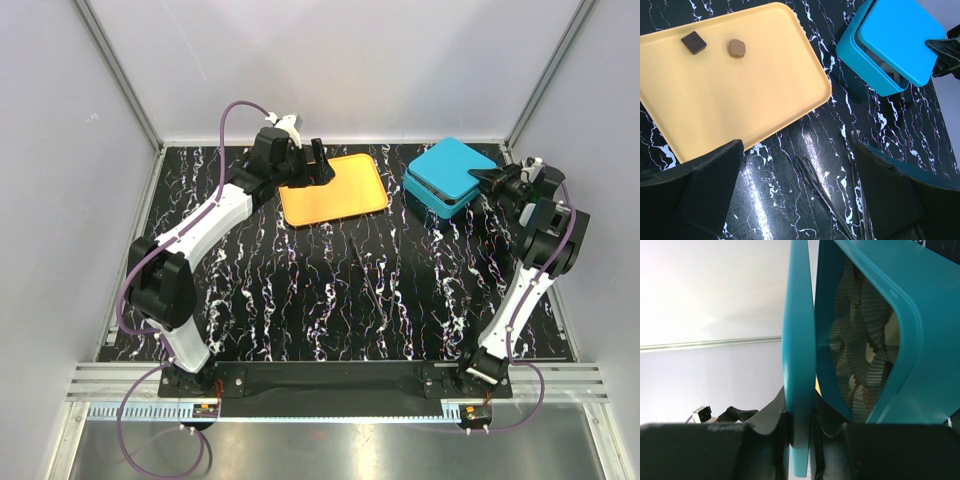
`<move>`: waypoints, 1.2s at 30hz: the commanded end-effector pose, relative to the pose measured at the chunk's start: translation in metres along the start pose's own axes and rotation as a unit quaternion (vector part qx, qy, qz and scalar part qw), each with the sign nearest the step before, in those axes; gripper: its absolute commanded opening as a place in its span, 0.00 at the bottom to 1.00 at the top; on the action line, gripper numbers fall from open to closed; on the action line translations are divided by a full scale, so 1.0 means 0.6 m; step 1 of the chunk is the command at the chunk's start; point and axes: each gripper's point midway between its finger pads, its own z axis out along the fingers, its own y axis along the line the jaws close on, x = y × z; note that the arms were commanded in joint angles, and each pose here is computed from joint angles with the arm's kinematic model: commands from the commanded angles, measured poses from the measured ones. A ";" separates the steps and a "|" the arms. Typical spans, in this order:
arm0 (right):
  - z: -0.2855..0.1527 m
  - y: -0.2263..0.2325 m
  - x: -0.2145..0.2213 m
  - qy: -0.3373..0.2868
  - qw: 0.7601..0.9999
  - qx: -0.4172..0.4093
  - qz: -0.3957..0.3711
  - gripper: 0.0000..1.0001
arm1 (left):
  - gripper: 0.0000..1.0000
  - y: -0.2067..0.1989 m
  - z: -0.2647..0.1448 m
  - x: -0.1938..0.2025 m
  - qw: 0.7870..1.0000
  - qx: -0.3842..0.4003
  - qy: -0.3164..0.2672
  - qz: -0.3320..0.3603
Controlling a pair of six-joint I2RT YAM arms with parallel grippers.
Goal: Pack the chocolate
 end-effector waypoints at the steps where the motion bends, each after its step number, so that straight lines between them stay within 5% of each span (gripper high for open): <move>1: -0.013 0.039 -0.006 -0.005 0.999 -0.008 -0.036 0.15 | 0.98 -0.025 -0.026 -0.041 0.999 0.018 -0.039 0.016; 20: -0.028 0.028 -0.013 -0.028 0.999 0.026 -0.036 0.33 | 0.98 -0.021 -0.031 -0.039 0.999 0.015 -0.040 0.020; 27: -0.035 0.062 -0.015 -0.024 0.998 -0.020 -0.050 0.02 | 0.98 -0.023 -0.031 -0.041 0.999 0.016 -0.042 0.020; 36: -0.016 0.092 -0.009 -0.015 0.997 -0.060 -0.040 0.00 | 0.98 -0.024 -0.027 -0.038 0.999 0.018 -0.041 0.016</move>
